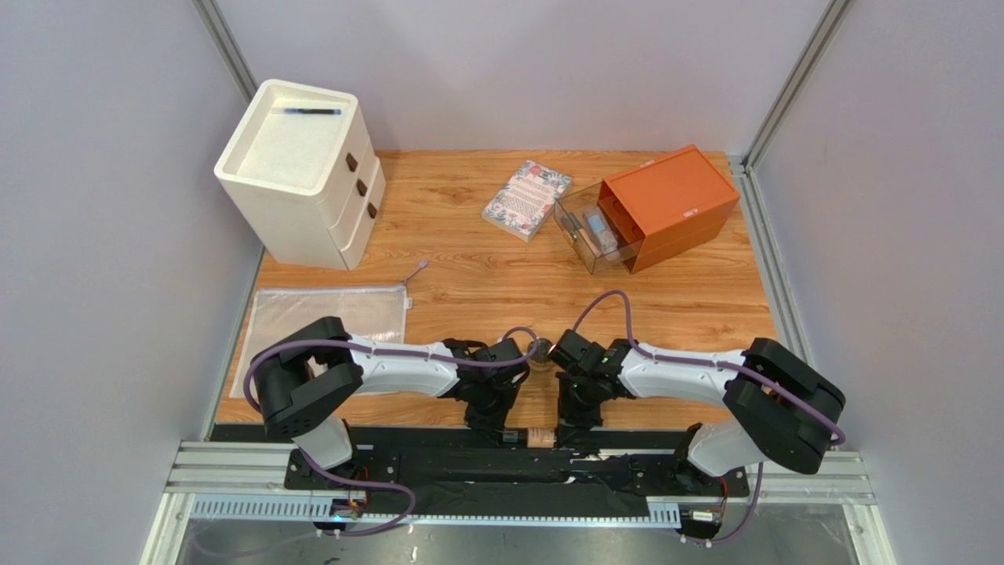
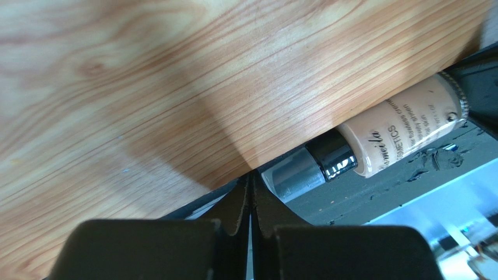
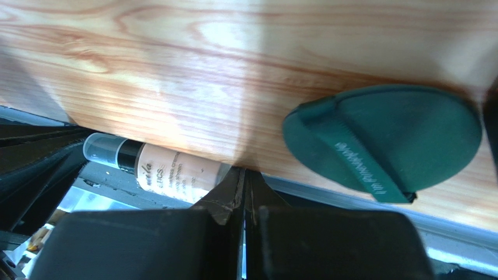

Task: Organize the makeup

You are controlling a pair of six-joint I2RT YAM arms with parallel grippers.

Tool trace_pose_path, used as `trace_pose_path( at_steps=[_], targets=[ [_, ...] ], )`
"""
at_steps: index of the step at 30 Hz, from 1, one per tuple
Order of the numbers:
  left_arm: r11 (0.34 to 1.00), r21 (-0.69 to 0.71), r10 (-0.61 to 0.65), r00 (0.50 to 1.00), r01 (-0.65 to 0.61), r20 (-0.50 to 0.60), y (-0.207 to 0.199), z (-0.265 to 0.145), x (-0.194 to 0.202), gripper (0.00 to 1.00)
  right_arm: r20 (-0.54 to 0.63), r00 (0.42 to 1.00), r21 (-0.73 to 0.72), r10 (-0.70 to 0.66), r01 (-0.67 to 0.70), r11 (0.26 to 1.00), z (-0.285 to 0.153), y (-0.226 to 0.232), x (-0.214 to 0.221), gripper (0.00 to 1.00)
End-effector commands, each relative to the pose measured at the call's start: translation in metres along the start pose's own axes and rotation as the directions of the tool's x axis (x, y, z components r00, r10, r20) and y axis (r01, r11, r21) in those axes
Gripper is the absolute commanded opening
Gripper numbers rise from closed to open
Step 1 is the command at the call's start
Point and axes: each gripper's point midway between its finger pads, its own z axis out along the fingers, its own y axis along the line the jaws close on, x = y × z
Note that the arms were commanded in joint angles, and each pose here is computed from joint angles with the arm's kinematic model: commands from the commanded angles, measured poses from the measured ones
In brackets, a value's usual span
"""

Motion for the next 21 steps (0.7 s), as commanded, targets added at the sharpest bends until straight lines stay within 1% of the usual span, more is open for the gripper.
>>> trace_pose_path(
  at_steps=[1,7,10,14,17,21],
  targets=[
    [0.992,0.083,0.080,0.976,-0.098,0.202,-0.032,-0.023,-0.037,0.00,0.105,0.993,-0.174,-0.055,0.073,0.982,-0.021,0.062,-0.024,0.00],
    [0.987,0.092,0.100,0.957,-0.130,0.273,-0.038,-0.042,-0.047,0.00,0.160,0.984,-0.218,-0.076,0.110,0.970,-0.041,0.082,-0.032,0.00],
    [0.988,0.088,0.099,0.949,-0.131,0.299,-0.038,-0.046,-0.052,0.00,0.164,0.983,-0.216,-0.078,0.113,0.970,-0.041,0.085,-0.035,0.00],
    [0.984,0.095,0.122,0.952,-0.154,0.281,-0.042,-0.042,-0.051,0.00,0.141,0.986,-0.211,-0.087,0.116,0.971,-0.034,0.089,-0.035,0.00],
    [0.984,0.091,0.124,0.960,-0.151,0.251,-0.041,-0.037,-0.048,0.00,0.125,0.987,-0.170,-0.098,0.119,0.978,-0.029,0.084,-0.036,0.00],
    [0.990,0.029,0.129,0.959,-0.141,0.251,-0.026,-0.040,-0.044,0.00,0.120,0.986,-0.125,-0.115,0.130,0.984,-0.030,0.078,-0.036,0.00]
  ],
)
